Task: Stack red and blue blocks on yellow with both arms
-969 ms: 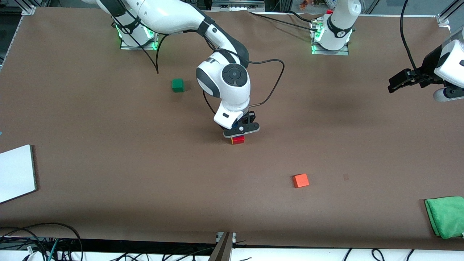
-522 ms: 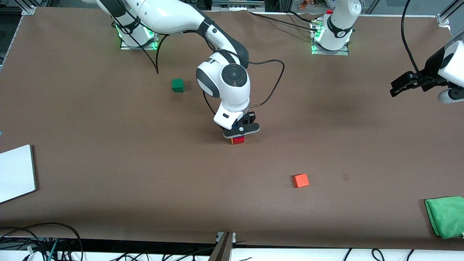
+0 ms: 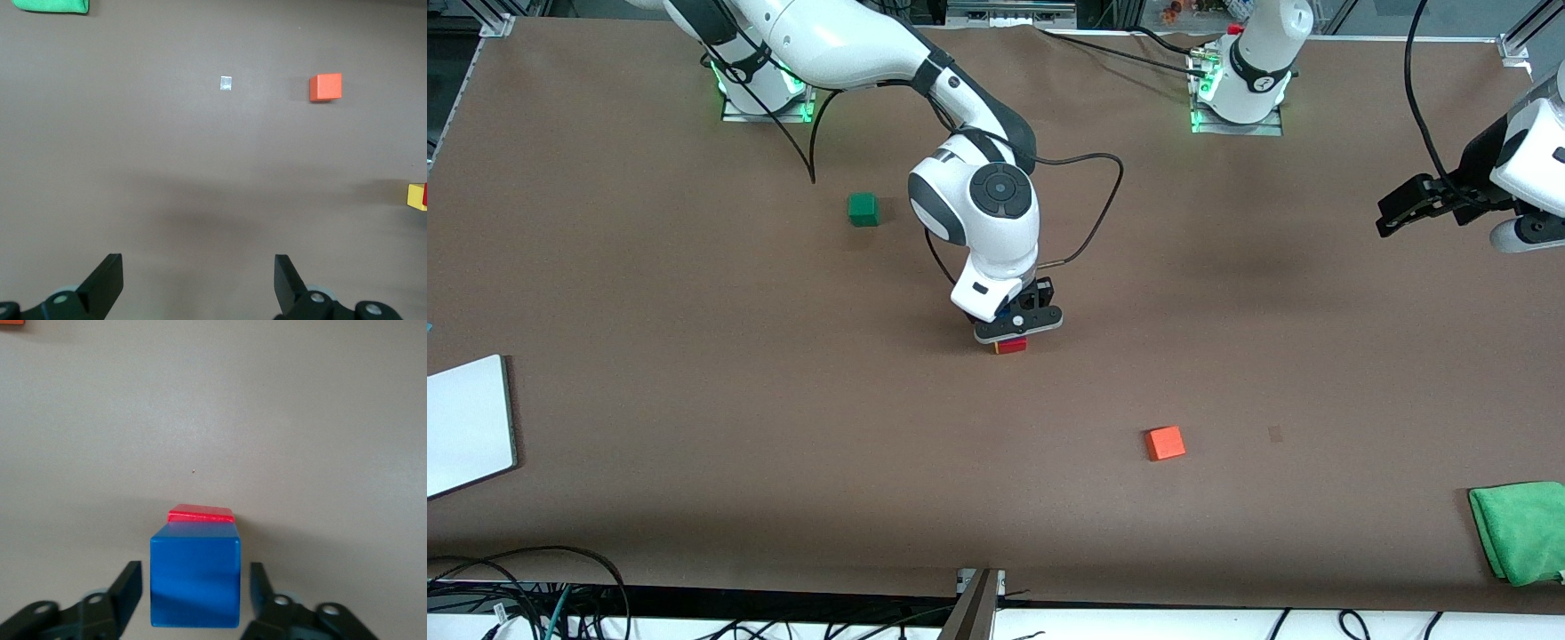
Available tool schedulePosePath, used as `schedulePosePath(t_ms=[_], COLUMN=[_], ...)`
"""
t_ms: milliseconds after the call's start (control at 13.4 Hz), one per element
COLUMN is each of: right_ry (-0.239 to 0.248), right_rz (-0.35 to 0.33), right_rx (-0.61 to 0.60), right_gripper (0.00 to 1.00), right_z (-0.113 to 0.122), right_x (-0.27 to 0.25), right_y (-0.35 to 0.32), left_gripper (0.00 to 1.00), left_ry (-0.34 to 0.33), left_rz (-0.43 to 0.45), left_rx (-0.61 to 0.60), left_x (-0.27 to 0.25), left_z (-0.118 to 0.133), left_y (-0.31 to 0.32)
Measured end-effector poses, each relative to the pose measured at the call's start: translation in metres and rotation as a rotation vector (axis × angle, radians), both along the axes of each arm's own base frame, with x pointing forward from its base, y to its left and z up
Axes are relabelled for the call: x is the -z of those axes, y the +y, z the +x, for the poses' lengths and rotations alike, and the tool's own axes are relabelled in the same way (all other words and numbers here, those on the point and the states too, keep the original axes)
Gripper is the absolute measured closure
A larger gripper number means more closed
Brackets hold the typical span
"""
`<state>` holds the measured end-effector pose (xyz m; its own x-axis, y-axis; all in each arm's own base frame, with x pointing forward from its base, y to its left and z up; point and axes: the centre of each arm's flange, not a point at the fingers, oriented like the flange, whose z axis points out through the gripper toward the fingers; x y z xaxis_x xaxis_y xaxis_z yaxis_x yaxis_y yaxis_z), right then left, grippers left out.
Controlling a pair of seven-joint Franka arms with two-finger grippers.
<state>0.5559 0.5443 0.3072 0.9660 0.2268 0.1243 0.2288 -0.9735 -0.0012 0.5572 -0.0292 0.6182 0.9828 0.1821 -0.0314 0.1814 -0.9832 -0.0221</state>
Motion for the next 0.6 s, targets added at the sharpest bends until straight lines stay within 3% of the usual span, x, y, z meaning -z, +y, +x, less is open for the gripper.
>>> schedulePosePath(t_ms=[149,298,597], right_ry=[-0.001,0.016,0.037], right_rz=[0.000,-0.020,-0.073], right_rx=[-0.002,0.000,-0.019], right_gripper=[0.00,0.00,0.00], right_z=[-0.001,-0.003,0.002], right_x=[-0.002,-0.005,-0.071], right_y=[0.002,0.000,-0.023], left_gripper=[0.00,0.00,0.00], left_ry=[0.000,0.000,-0.001], left_rz=[0.000,0.000,0.000], left_rx=[-0.002,-0.003,0.006], left_x=[0.000,0.000,0.000], left_z=[0.000,0.000,0.000], left_y=[0.001,0.002,-0.003])
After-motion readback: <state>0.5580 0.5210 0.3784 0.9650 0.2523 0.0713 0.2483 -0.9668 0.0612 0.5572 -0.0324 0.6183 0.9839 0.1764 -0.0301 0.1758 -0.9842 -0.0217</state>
